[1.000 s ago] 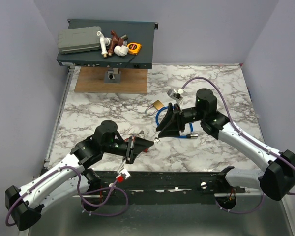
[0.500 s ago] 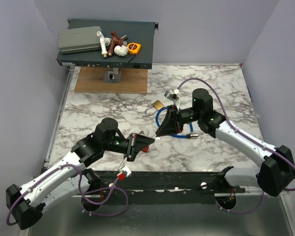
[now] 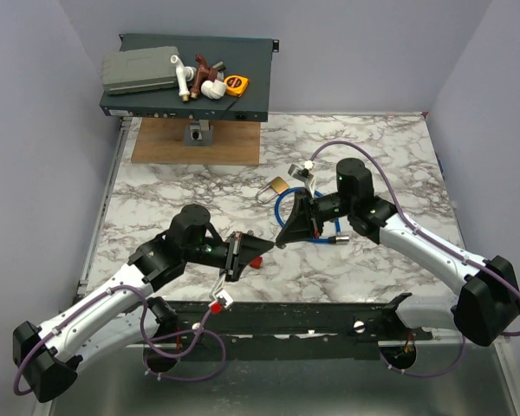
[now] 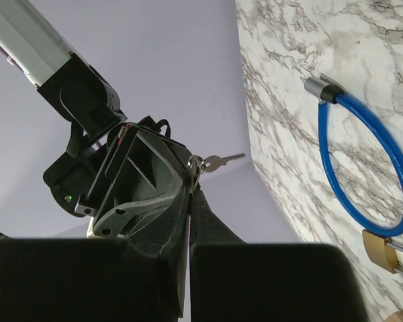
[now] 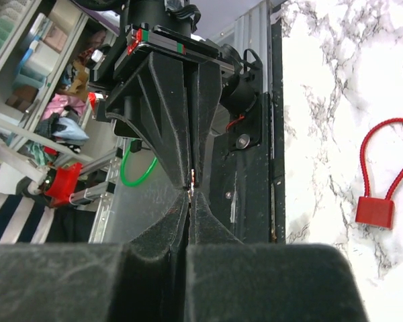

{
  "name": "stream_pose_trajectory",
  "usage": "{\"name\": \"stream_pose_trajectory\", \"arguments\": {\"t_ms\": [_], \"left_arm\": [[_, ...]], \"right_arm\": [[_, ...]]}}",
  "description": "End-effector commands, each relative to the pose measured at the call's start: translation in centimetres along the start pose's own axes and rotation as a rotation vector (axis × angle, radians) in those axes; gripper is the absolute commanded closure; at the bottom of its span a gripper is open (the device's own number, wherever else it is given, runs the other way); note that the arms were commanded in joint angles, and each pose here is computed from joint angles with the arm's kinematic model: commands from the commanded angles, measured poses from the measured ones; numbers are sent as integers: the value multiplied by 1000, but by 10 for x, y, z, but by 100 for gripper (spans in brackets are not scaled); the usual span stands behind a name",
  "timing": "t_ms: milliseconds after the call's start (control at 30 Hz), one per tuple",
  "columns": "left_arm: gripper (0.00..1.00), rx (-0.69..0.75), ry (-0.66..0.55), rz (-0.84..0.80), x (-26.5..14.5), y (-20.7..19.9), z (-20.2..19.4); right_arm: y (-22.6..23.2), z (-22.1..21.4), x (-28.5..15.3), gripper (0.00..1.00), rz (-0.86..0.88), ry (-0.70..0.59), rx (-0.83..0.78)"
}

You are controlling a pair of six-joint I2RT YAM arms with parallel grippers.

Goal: Unlock with the key
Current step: Place the lock at the center of the board.

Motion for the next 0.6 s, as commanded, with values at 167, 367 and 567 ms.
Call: {"name": "stream_pose_trajectory", "arguments": {"t_ms": [167,367,567], "left_arm": [[100,360,-7,47,-4,28,0],[100,357,-9,70,-5,30,-1],[100,344,22,81,-3,23,-5]], "right_arm": [[4,-5,1,99,18,11,26],[11,-8,-3,99,-17,-26,36],[21,-7,-6,99,-24,-74,4]]}}
Point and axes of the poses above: each gripper's point midway between its finger pads, its own x axis out along the fingers, its own y axis along the line the jaws close on, z = x × y, the point moved 10 cm from there along -x, back along the fingers, and after that the axes turned 3 degrees about -x, right-handed, at the moved point
